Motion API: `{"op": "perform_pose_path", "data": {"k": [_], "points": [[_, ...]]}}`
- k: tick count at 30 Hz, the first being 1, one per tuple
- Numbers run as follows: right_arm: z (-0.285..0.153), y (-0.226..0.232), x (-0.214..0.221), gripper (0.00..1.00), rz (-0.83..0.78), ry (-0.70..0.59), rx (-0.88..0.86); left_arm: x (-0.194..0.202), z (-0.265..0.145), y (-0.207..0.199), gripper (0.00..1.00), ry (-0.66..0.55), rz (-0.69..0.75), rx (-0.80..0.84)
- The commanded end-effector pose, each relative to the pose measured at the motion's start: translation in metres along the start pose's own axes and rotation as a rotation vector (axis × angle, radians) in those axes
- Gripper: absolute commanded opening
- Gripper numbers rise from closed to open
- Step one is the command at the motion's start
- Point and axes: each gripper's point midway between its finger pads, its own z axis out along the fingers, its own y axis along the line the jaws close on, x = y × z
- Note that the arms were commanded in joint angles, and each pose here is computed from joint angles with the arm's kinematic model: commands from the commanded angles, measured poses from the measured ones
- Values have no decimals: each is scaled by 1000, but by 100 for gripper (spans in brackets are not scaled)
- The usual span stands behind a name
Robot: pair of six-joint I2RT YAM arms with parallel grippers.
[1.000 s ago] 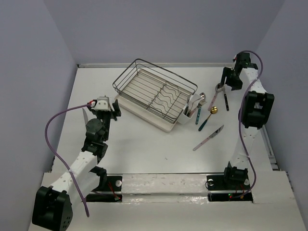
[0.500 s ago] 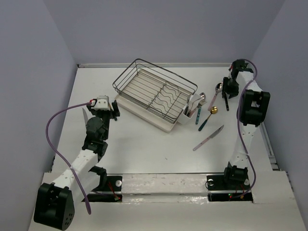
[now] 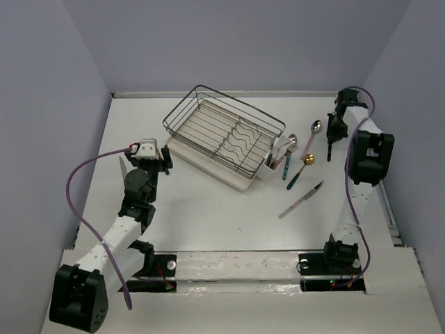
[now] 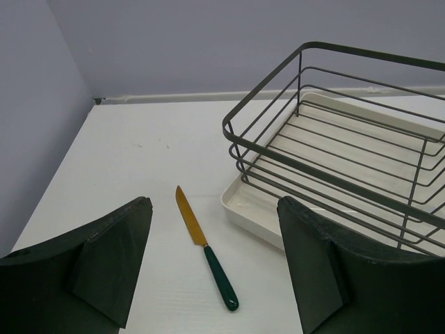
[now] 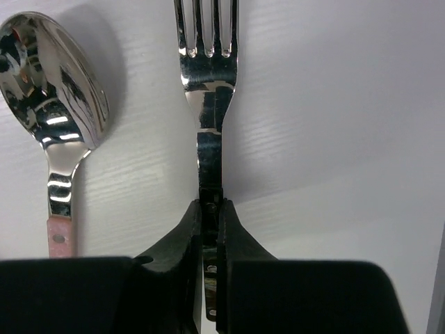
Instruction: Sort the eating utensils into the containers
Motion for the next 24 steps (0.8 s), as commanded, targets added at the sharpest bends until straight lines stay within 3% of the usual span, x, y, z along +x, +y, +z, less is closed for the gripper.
{"op": "perform_pose_path", "data": {"k": [1, 4, 5, 6, 7, 8, 11, 12, 15, 17, 24], "points": [[-96, -30, -78, 0, 134, -382, -1, -25, 1, 5, 85, -82, -9, -17], [-151, -27, -97, 0, 142, -586, -56, -26, 0, 6, 84, -85, -11, -17], [-218, -29, -124, 0, 149, -804, -85, -26, 0, 6, 84, -86, -12, -18], [-245, -19, -127, 0, 121, -889, -158, -25, -1, 6, 84, -86, -13, -18], [-250, 0, -114, 0, 89, -924, -210, -25, -1, 6, 84, -86, -14, -19], [-320, 12, -123, 0, 27, -1135, -274, -26, -1, 6, 84, -89, -17, -19], [-376, 66, -96, 0, -119, -1312, -423, -24, -1, 5, 84, -87, -19, -16], [-415, 84, -78, 0, -190, -1392, -514, -24, -1, 5, 84, -87, -20, -16], [-466, 150, -21, 0, -396, -1519, -773, -24, -1, 5, 84, -85, -22, -15], [-488, 189, 13, 0, -445, -1535, -960, -22, -1, 5, 84, -82, -24, -15], [-455, 257, 72, 0, -460, -1429, -1090, -20, -2, 4, 84, -78, -33, -10]]}}
